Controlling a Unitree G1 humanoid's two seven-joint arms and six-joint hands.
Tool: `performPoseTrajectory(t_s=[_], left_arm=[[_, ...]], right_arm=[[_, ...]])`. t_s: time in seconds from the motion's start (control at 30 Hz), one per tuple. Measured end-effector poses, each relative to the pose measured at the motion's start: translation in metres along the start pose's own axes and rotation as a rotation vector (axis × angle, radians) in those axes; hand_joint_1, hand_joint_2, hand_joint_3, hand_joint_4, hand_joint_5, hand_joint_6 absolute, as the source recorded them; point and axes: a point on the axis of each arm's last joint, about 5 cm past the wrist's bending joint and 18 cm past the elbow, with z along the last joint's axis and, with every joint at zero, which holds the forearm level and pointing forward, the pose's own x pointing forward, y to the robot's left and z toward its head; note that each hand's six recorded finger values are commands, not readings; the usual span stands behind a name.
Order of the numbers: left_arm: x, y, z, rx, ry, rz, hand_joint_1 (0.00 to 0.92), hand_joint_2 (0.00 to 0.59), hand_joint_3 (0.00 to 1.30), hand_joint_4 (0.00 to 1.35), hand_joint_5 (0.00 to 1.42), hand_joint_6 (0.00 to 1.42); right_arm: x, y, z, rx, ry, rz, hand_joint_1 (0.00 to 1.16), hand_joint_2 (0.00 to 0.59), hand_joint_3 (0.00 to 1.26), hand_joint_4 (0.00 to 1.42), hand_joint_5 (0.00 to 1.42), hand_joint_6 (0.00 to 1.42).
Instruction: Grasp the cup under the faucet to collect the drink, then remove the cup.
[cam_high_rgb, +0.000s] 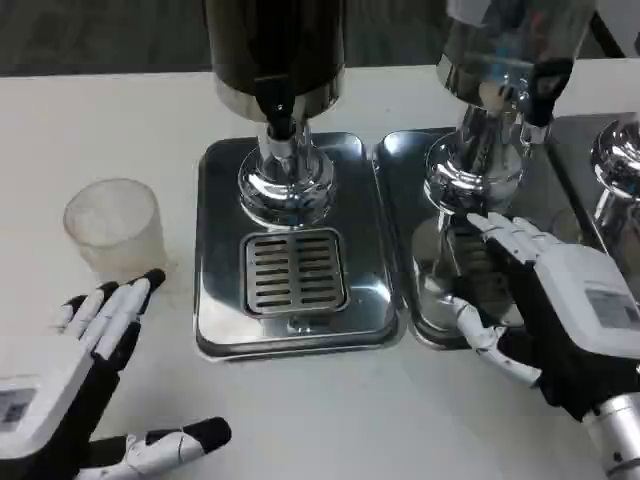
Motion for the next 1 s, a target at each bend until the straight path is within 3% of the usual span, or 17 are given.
performPoseTrajectory(t_s=[0.57, 0.77, 1.0], left_arm=[[0.001, -0.001, -0.0004, -0.047, 0.008, -0.002, 0.0, 0.02, 0.0, 0.0, 0.0, 0.0], [-0.001, -0.001, -0.0123, -0.155, 0.008, 0.137, 0.0, 0.02, 0.0, 0.0, 0.0, 0.03], [0.01, 0.001, -0.0287, -0.241, 0.026, 0.217, 0.0, 0.026, 0.0, 0.0, 0.01, 0.11]], right_arm=[[0.001, -0.0017, -0.0007, 0.029, 0.007, -0.003, 0.34, 0.493, 0.22, 0.18, 0.17, 0.14], [0.007, -0.0009, 0.0046, 0.052, 0.0, -0.02, 0.34, 0.493, 0.23, 0.19, 0.17, 0.15], [0.009, 0.0014, 0.0105, 0.076, -0.001, -0.031, 0.34, 0.493, 0.23, 0.21, 0.18, 0.16]])
